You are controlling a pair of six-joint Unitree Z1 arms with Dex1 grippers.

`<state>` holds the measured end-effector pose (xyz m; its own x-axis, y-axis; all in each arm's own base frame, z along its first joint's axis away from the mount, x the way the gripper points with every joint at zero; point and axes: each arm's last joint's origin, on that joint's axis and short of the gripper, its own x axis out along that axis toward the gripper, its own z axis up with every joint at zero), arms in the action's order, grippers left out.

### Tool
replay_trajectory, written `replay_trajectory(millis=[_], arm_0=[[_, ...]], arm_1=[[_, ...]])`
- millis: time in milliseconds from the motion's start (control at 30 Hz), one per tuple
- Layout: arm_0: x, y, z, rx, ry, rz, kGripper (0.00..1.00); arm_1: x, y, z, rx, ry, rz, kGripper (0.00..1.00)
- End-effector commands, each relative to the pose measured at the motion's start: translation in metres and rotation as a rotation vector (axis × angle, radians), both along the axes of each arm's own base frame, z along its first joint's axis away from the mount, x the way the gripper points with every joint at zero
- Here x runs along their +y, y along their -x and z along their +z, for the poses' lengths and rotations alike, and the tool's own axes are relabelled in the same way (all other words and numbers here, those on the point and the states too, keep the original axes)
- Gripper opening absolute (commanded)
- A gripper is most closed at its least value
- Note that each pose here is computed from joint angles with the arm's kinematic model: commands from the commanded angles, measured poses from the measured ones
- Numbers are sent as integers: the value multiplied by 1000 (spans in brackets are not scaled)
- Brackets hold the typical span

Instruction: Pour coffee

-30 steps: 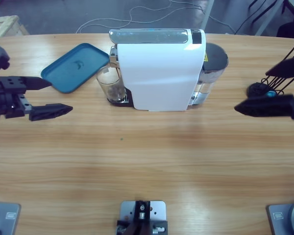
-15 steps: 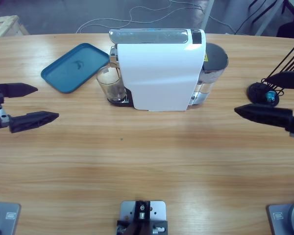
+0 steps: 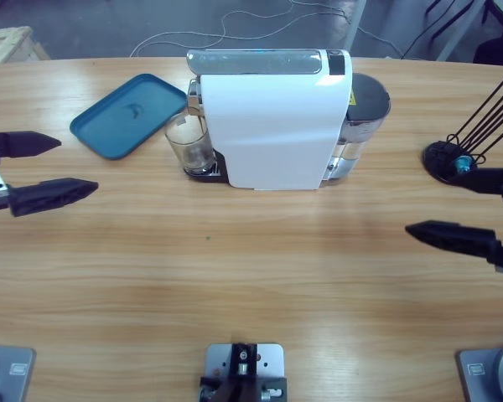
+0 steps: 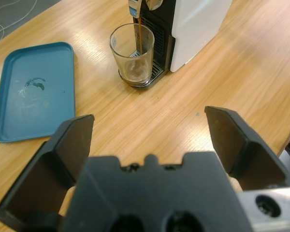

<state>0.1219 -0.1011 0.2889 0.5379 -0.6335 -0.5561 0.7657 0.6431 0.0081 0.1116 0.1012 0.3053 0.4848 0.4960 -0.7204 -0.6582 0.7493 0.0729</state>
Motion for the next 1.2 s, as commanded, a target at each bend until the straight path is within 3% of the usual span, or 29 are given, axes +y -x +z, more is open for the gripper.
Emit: replay_trajectory(millis=[33,900,1067,1200], arm_0=[[-8,-10,-6,21,-34,-7,1000],[-9,-22,-8,41,-27,49,1000],[-12,-40,-9,-19,-51,29,1000],[-11,-66,-15,-12,-37,-111,1000]], arm_1=[[-2,-3,-3,69,-8,-8,1000],[0,-10,-9,97,7,-18,1000],[2,-12,-10,104,11,-18,1000],[3,-13,-11,115,12,-13,1000]])
